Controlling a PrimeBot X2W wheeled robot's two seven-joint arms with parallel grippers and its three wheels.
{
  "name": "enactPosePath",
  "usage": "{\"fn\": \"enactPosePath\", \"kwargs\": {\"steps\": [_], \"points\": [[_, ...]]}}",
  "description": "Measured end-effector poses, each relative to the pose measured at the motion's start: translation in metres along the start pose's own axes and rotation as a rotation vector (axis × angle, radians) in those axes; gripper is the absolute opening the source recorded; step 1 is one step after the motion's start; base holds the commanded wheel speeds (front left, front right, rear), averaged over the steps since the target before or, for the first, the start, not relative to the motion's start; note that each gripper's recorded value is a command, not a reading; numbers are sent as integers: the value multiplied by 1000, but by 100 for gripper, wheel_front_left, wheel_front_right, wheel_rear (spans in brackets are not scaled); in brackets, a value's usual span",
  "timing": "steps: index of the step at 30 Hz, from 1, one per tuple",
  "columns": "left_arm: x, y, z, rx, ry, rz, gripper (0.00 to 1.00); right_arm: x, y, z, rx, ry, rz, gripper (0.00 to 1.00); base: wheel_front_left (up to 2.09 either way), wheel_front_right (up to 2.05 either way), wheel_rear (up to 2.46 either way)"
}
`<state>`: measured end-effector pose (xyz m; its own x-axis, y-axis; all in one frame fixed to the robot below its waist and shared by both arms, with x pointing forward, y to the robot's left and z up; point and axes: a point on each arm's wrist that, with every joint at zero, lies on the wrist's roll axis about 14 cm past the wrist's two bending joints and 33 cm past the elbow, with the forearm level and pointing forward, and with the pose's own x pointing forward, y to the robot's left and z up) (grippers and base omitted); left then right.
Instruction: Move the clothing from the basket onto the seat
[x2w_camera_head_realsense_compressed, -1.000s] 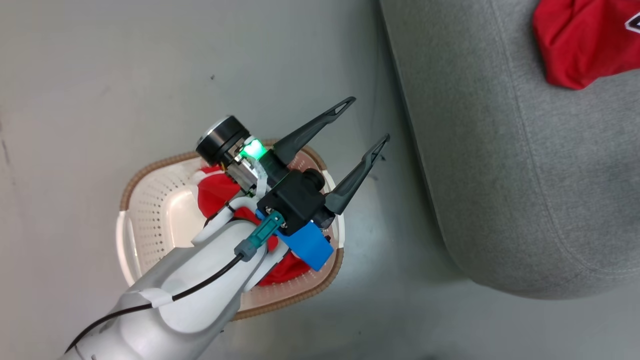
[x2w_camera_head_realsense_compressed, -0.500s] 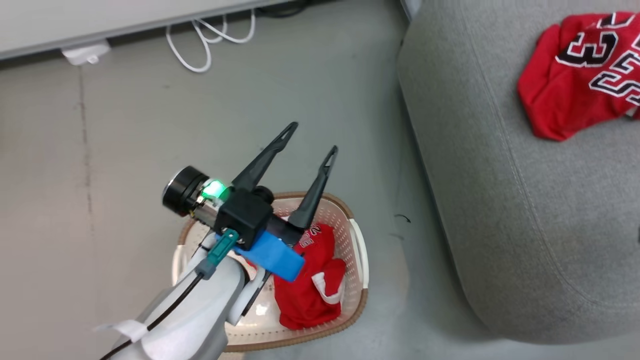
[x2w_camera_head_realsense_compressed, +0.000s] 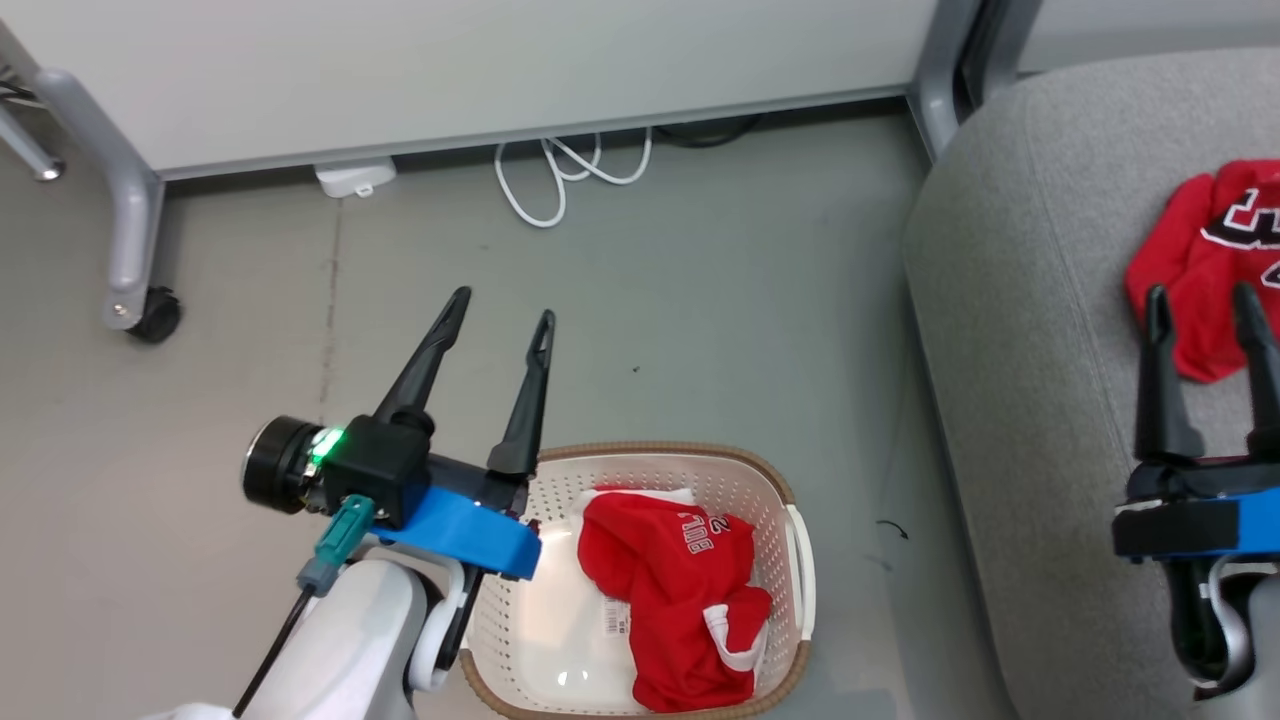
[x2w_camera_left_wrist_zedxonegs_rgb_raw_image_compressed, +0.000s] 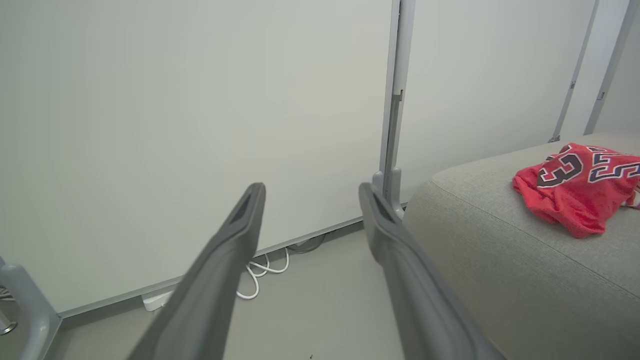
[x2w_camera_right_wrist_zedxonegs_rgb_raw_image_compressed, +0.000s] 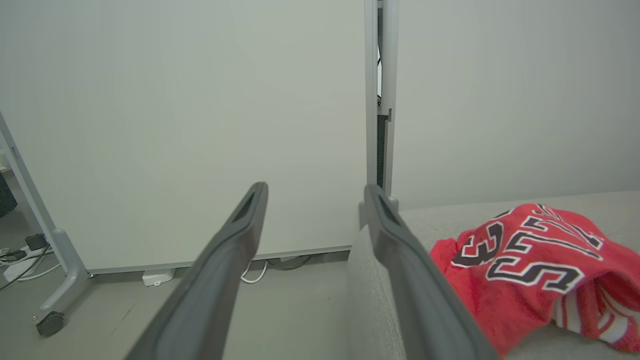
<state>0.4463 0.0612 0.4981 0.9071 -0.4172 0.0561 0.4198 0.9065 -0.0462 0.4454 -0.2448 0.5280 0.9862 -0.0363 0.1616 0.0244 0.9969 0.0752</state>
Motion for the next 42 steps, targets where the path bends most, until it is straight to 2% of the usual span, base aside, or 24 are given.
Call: {"fn": "enactPosePath", "kwargs": {"steps": [5, 12, 26, 42], "points": [[-21, 26, 8, 3, -12, 109, 100, 0, 33, 3, 34, -11, 66, 100, 0, 0, 0], [-52, 48, 11, 7, -12, 209, 100, -10, 58, 6, 54, -13, 117, 100, 0, 0, 0], [-83, 58, 14, -10, -26, 290, 100, -37, 76, 7, 57, -7, 136, 100, 0, 0, 0], [-92, 67, 14, -7, -29, 326, 100, -40, 80, 7, 65, -8, 135, 100, 0, 0, 0]]}}
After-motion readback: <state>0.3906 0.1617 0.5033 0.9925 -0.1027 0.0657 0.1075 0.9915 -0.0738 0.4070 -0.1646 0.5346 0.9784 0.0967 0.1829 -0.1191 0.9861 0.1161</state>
